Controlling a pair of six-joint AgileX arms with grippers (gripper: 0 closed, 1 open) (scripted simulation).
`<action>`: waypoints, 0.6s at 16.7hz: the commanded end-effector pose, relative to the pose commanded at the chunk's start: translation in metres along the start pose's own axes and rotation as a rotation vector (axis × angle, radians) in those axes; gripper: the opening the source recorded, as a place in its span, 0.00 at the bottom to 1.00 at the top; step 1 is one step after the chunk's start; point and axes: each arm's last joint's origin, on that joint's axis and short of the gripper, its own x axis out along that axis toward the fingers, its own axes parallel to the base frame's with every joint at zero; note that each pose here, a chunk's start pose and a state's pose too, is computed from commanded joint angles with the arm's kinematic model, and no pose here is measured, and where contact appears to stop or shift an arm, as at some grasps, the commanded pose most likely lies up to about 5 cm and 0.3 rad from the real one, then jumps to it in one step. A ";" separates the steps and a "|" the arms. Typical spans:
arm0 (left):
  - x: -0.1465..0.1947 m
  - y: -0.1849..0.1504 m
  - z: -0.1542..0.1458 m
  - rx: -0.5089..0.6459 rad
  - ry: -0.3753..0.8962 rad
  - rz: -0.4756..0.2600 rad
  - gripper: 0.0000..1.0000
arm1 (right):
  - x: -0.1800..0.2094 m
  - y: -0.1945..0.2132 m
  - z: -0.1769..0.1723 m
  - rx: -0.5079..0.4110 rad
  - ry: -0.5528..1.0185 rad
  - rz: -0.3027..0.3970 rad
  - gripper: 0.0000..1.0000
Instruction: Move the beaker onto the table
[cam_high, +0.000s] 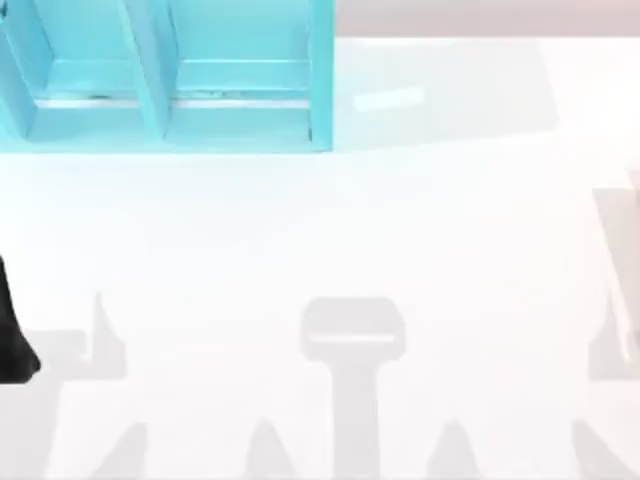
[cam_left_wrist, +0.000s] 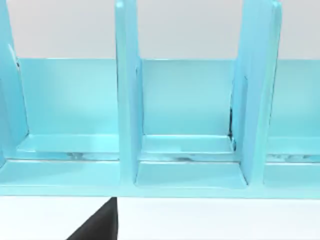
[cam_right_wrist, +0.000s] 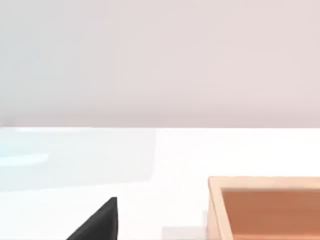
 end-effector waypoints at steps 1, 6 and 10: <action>0.000 0.000 0.000 0.000 0.000 0.000 1.00 | 0.000 0.000 0.000 0.000 0.000 0.000 1.00; 0.000 0.000 0.000 0.000 0.000 0.000 1.00 | 0.001 -0.006 0.018 -0.049 0.105 -0.056 1.00; 0.000 0.000 0.000 0.000 0.000 0.000 1.00 | 0.013 -0.020 0.055 -0.129 0.377 -0.140 1.00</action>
